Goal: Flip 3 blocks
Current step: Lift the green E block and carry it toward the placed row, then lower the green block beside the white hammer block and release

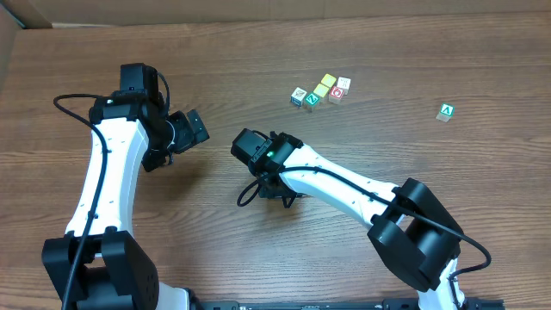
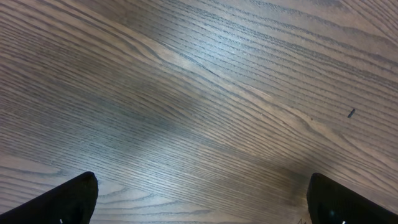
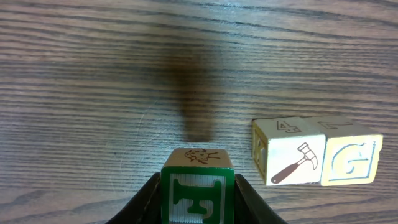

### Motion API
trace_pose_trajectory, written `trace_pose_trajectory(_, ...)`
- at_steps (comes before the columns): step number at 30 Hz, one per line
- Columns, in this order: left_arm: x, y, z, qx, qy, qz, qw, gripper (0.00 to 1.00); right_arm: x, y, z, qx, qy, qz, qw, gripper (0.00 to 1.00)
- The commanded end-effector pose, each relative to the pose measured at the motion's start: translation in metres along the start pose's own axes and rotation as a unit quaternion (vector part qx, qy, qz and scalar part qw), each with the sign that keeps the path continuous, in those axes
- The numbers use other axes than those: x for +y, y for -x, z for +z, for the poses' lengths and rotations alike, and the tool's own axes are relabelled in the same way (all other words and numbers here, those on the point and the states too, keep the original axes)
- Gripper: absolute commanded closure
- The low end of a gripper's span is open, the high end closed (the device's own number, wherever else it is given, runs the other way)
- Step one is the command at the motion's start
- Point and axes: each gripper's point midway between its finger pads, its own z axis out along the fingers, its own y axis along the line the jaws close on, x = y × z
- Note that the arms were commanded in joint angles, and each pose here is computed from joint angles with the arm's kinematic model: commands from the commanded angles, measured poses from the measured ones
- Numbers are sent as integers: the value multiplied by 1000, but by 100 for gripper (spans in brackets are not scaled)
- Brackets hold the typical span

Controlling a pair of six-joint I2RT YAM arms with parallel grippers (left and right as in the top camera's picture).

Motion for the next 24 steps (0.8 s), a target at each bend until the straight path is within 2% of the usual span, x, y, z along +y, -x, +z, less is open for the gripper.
trace_pose_trajectory(1, -1, 4, -1, -3, -3, -8, 1000, 0, -1, 0, 3, -5, -8, 1, 1000, 71)
trace_pose_trajectory(24, -1, 4, -1, -3, -3, -8, 1000, 0, -4, -5, 13, 7, -22, 0, 1000, 71)
